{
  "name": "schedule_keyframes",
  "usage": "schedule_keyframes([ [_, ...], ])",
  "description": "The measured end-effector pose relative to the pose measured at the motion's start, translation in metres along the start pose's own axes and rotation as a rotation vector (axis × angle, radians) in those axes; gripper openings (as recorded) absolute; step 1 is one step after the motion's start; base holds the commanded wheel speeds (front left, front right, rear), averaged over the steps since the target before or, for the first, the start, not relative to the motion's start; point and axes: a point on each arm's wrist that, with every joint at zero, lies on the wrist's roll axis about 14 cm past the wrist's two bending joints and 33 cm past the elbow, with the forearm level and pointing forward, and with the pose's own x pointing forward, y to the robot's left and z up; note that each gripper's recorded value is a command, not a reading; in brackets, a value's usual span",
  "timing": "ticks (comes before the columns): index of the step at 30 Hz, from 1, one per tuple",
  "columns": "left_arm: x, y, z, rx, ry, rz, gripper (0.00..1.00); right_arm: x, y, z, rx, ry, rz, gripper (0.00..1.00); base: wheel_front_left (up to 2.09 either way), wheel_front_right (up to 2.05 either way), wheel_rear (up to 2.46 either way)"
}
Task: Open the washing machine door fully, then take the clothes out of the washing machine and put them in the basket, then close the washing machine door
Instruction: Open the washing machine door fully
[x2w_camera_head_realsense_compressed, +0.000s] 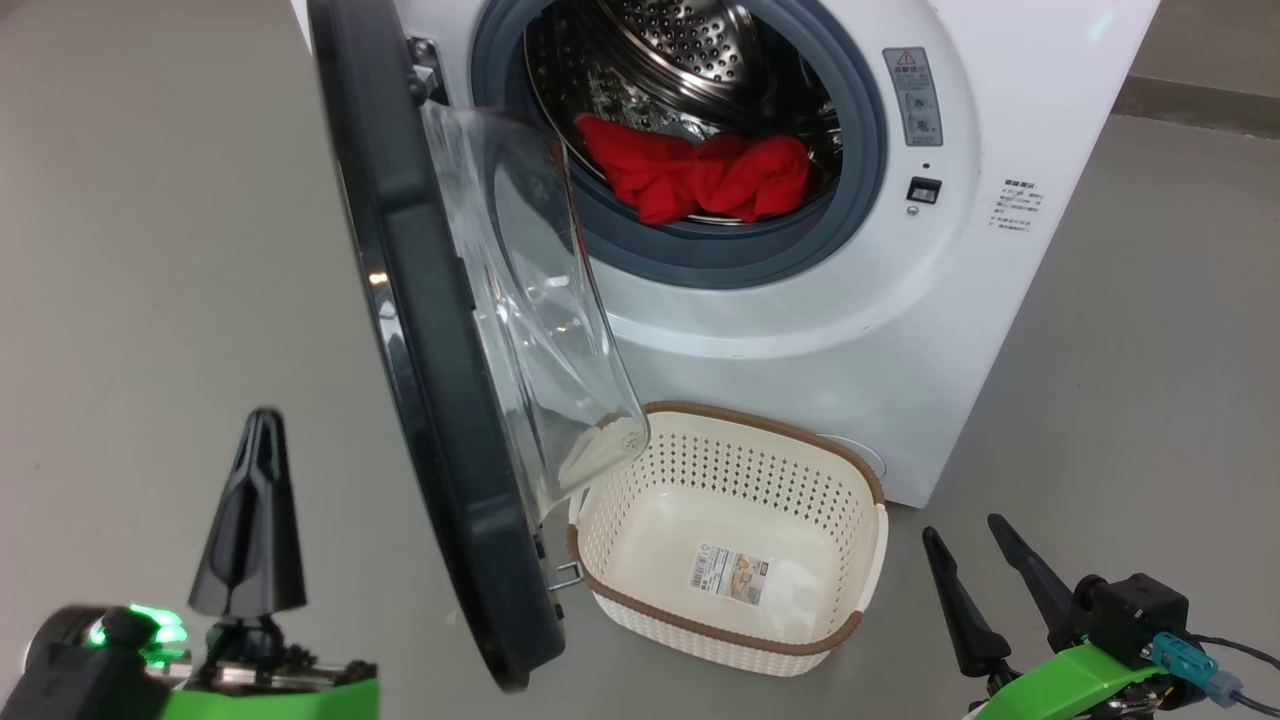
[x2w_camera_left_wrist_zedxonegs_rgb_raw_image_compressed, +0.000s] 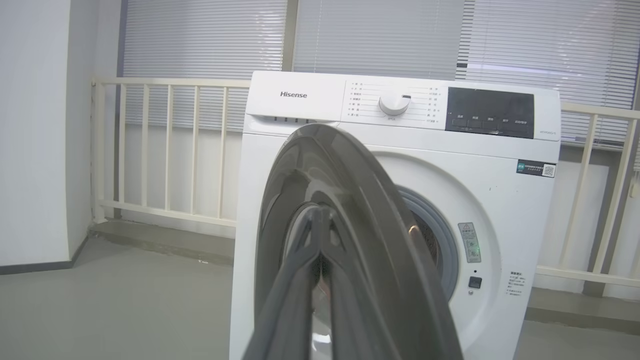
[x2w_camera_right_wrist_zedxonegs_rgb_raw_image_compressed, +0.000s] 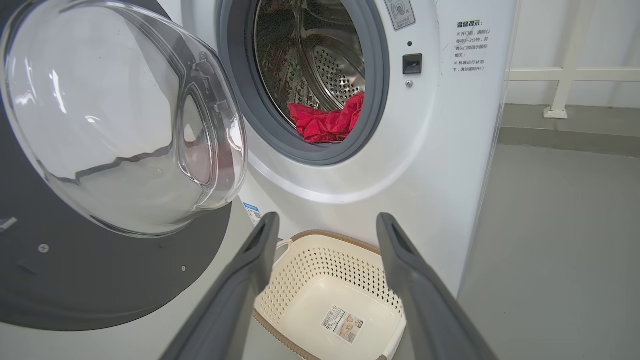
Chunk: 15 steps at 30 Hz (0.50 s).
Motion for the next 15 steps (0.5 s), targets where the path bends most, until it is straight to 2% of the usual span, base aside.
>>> schedule_keyframes([
  [4,0.010,-0.039,0.040,-0.033,-0.132,-0.106,0.00,0.000,-0.001,-0.001,0.001,0.002,-0.003,1.00,0.00,0.00,0.00],
  [7,0.007,-0.074,0.045,-0.076,-0.149,-0.204,0.00,-0.001,-0.002,-0.002,0.003,0.003,-0.006,1.00,0.00,0.00,0.00],
  [11,-0.004,-0.114,0.027,-0.130,-0.082,-0.316,0.00,-0.001,-0.003,-0.002,0.007,0.004,-0.011,1.00,0.00,0.00,0.00],
  [15,-0.024,-0.137,-0.014,-0.181,0.064,-0.374,0.00,-0.002,-0.003,-0.003,0.010,0.006,-0.015,1.00,0.00,0.00,0.00],
])
